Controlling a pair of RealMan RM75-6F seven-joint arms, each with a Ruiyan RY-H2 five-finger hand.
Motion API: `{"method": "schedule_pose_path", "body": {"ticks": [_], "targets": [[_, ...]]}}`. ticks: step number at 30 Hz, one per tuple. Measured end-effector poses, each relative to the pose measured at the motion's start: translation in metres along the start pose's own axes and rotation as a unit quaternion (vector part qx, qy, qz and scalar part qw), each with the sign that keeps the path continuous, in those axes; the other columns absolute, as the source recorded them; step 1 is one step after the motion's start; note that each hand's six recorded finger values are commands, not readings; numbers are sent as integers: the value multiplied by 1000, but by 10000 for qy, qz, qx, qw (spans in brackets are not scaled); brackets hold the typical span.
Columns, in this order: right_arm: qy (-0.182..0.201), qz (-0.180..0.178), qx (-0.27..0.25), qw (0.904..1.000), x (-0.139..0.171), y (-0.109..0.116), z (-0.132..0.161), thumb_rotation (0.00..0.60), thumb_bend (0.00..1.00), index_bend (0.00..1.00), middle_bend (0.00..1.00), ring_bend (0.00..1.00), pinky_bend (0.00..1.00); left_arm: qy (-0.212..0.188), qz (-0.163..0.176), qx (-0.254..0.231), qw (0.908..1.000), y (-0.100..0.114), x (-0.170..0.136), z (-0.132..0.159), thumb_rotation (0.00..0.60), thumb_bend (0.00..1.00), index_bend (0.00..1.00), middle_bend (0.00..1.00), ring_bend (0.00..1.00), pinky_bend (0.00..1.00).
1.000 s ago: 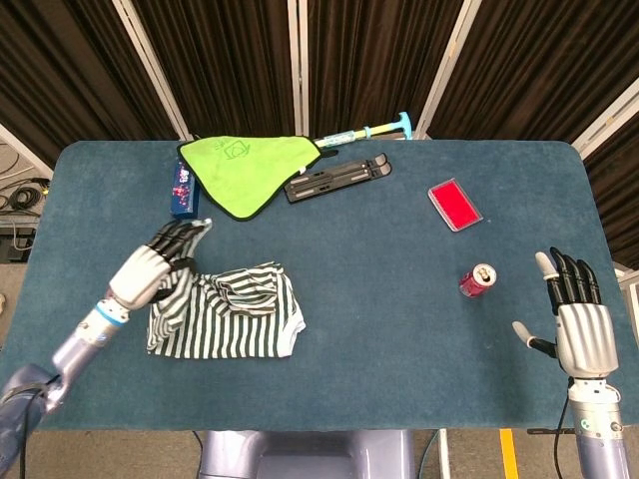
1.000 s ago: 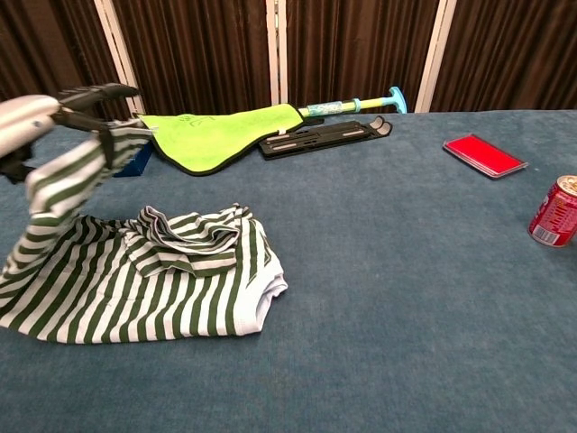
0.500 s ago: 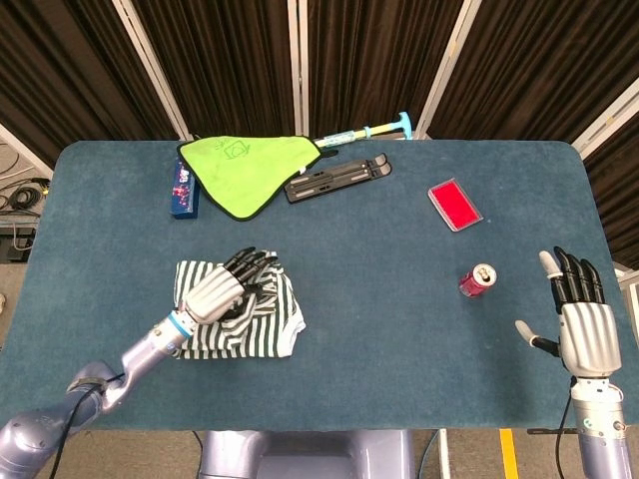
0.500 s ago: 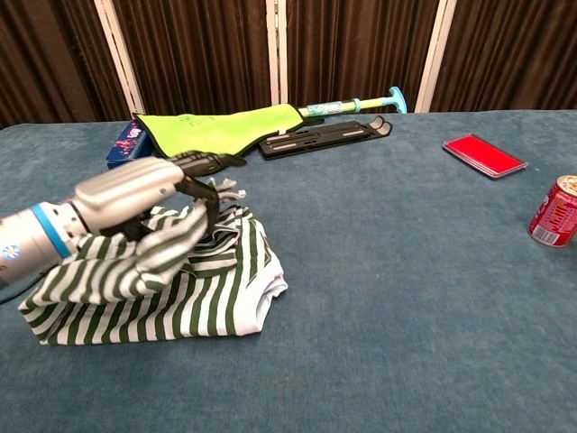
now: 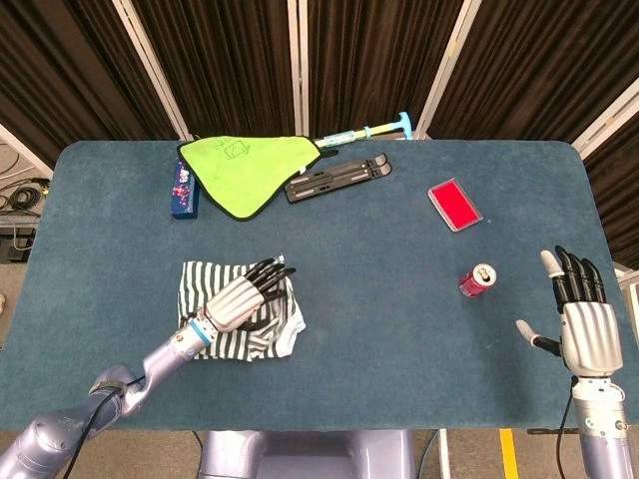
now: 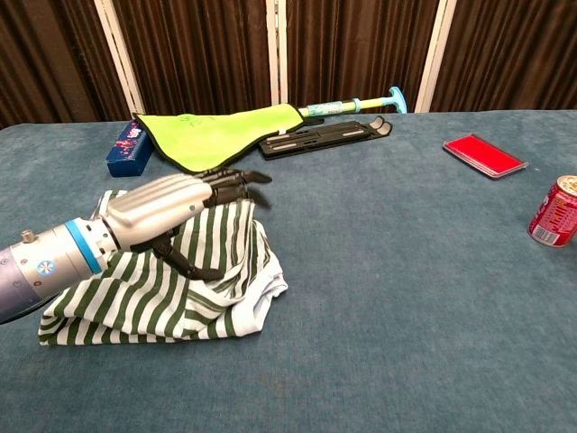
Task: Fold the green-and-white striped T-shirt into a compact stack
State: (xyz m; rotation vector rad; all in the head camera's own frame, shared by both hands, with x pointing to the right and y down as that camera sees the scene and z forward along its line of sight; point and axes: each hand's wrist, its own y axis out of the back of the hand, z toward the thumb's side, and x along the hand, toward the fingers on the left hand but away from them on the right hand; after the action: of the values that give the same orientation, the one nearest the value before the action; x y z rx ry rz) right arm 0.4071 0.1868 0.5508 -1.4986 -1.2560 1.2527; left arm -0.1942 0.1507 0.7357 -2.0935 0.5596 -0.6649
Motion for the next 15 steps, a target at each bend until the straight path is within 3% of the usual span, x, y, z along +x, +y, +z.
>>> {"method": "schedule_pose_path", "body": {"ticks": [8, 15], "targets": [[52, -12, -26, 10000, 2, 1, 3, 600, 0, 0, 0, 0, 0, -253, 795, -269, 9962, 46, -2, 8, 600, 193, 0, 0, 0, 0], [89, -66, -85, 9999, 4, 6, 6, 600, 0, 0, 0, 0, 0, -313, 1246, -420, 9908, 93, -11, 12, 600, 193, 0, 0, 0, 0]]}}
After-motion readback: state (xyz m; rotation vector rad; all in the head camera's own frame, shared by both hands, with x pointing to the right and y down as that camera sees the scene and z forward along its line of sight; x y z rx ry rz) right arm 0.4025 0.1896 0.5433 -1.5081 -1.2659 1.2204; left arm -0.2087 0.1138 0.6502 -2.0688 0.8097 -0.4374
